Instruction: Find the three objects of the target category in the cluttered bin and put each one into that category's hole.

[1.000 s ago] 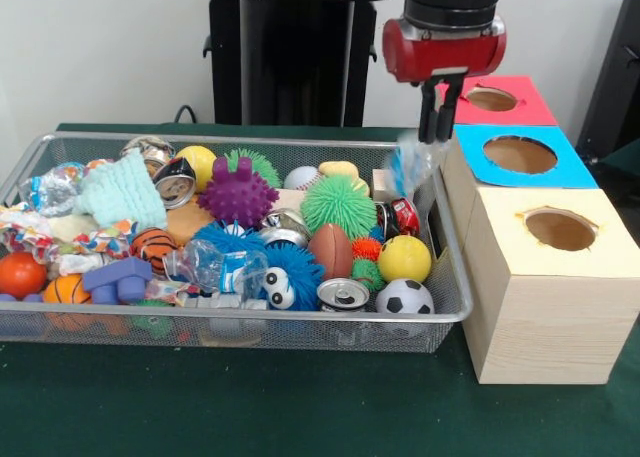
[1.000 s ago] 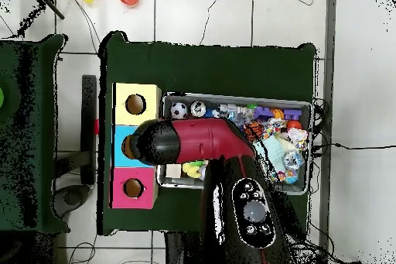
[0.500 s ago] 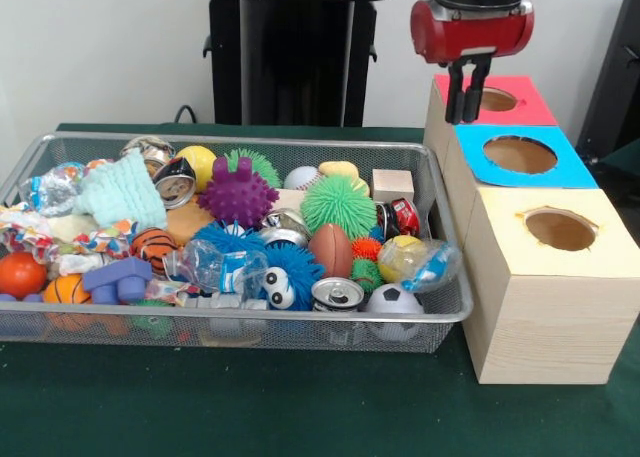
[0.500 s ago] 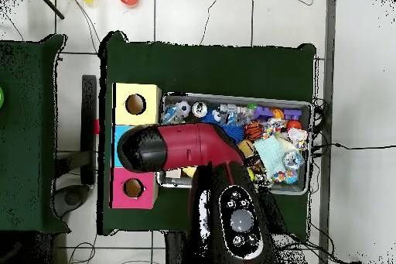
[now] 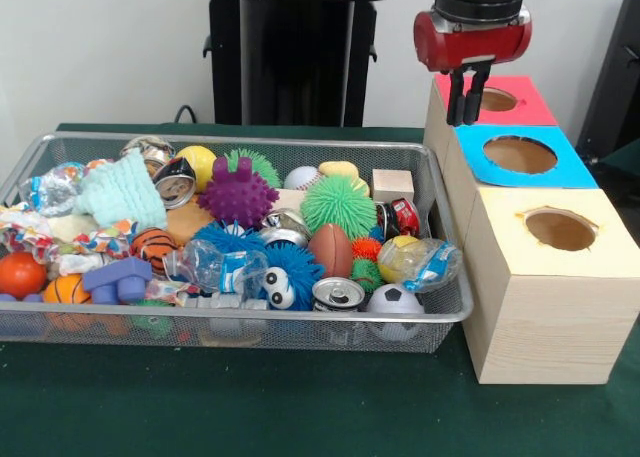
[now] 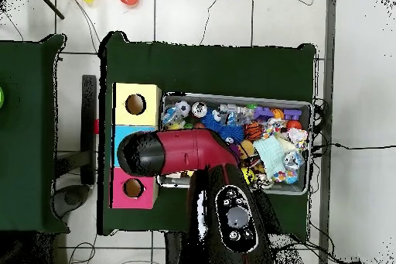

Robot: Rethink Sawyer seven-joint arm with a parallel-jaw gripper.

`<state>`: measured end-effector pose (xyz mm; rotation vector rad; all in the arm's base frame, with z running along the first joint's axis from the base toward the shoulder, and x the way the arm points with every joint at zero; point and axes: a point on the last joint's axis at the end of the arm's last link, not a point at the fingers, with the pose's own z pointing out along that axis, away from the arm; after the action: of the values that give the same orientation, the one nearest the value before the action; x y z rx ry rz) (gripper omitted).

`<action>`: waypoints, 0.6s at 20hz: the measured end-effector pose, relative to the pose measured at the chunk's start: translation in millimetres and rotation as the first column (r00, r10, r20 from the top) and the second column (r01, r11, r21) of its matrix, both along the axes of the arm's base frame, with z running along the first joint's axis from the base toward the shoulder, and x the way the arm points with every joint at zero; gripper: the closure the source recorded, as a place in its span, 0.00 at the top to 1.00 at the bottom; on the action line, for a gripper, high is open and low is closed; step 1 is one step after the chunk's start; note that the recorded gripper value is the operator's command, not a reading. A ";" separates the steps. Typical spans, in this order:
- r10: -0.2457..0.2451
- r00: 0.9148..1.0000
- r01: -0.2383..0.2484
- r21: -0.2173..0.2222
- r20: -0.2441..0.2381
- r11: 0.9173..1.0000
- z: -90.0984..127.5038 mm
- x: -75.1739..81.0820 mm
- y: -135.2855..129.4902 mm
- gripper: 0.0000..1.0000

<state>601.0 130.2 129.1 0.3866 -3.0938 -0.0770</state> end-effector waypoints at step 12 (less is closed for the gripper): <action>-0.027 0.998 0.027 0.015 -0.052 1.000 -40.0 -9.5 -13.5 1.00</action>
<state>591.5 116.7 89.1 0.3377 -3.0498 -0.1107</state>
